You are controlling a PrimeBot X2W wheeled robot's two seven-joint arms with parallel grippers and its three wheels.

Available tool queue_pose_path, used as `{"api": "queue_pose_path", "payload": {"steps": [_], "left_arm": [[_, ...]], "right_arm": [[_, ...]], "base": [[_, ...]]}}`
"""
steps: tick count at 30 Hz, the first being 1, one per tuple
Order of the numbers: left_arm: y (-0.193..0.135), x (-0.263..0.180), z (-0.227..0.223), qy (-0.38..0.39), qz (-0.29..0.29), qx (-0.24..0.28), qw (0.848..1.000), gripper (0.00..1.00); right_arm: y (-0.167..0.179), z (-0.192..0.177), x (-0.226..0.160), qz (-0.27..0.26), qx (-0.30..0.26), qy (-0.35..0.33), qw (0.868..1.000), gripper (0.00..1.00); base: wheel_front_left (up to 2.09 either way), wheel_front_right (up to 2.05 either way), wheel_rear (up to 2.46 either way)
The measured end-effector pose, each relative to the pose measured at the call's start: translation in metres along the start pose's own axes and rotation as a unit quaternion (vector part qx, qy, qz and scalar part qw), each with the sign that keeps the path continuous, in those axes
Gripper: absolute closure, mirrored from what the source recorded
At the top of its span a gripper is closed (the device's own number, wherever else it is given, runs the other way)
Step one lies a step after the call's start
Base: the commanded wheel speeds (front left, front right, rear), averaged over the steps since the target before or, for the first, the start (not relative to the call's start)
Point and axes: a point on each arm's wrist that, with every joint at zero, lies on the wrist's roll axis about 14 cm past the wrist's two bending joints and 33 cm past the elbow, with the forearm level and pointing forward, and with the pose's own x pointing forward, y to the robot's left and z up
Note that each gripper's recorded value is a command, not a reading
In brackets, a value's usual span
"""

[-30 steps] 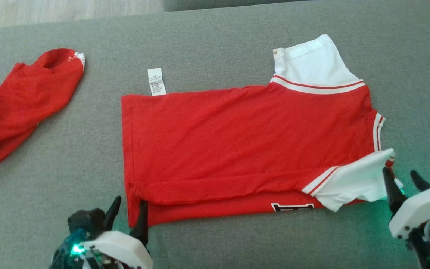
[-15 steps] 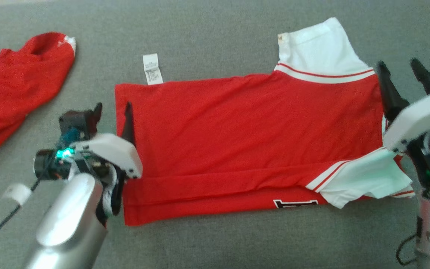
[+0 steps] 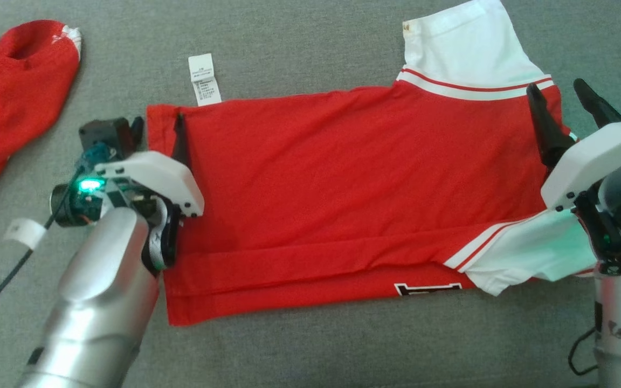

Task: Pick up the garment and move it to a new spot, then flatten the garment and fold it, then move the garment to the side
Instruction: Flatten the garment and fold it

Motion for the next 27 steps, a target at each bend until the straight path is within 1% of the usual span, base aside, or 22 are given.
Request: {"api": "queue_pose_path", "payload": {"steps": [4,5,6,7,12,15,19,22,24,27], "left_arm": [[0.0,0.01,0.003,0.005,0.001,-0.002,1.0,0.0],[-0.001,0.012,0.004,0.007,-0.002,-0.005,1.0,0.13],[-0.003,0.013,0.004,0.011,-0.006,-0.008,1.0,0.84],[-0.004,0.014,0.001,0.018,-0.007,-0.012,1.0,1.0],[-0.006,0.014,0.0,0.019,-0.014,-0.023,0.999,1.0],[-0.004,0.014,0.001,0.015,-0.014,-0.024,1.0,1.0],[-0.006,0.014,0.002,-0.001,-0.022,-0.027,0.999,1.0],[-0.006,0.015,0.003,-0.013,-0.029,-0.03,0.999,1.0],[-0.007,0.016,0.002,-0.019,-0.034,-0.033,0.999,1.0],[-0.005,0.017,0.001,-0.025,-0.036,-0.035,0.998,1.0]], "right_arm": [[-0.002,-0.002,0.003,-0.002,0.001,0.003,1.0,0.0],[-0.003,-0.003,0.004,-0.003,0.001,0.004,1.0,0.0],[-0.003,-0.004,0.005,-0.002,0.001,0.006,1.0,0.0],[-0.002,-0.005,0.005,-0.002,0.001,0.008,1.0,0.0],[0.003,-0.01,0.014,0.011,0.007,0.026,1.0,0.0],[0.007,-0.001,0.024,0.021,0.011,0.025,0.999,0.0],[0.007,0.031,0.053,0.034,0.009,0.016,0.999,0.0],[0.001,0.043,0.077,0.031,0.008,0.023,0.999,0.0],[-0.002,0.04,0.093,0.028,0.011,0.04,0.999,0.0],[-0.003,0.022,0.114,0.026,0.013,0.078,0.997,0.0]], "base": [[0.0,0.0,0.0],[0.0,0.0,0.0],[0.0,0.0,0.0],[0.0,0.0,0.0],[0.0,0.0,0.0],[0.0,0.0,0.0],[0.0,0.0,0.0],[0.0,0.0,0.0],[0.0,0.0,0.0],[0.0,0.0,0.0]]}}
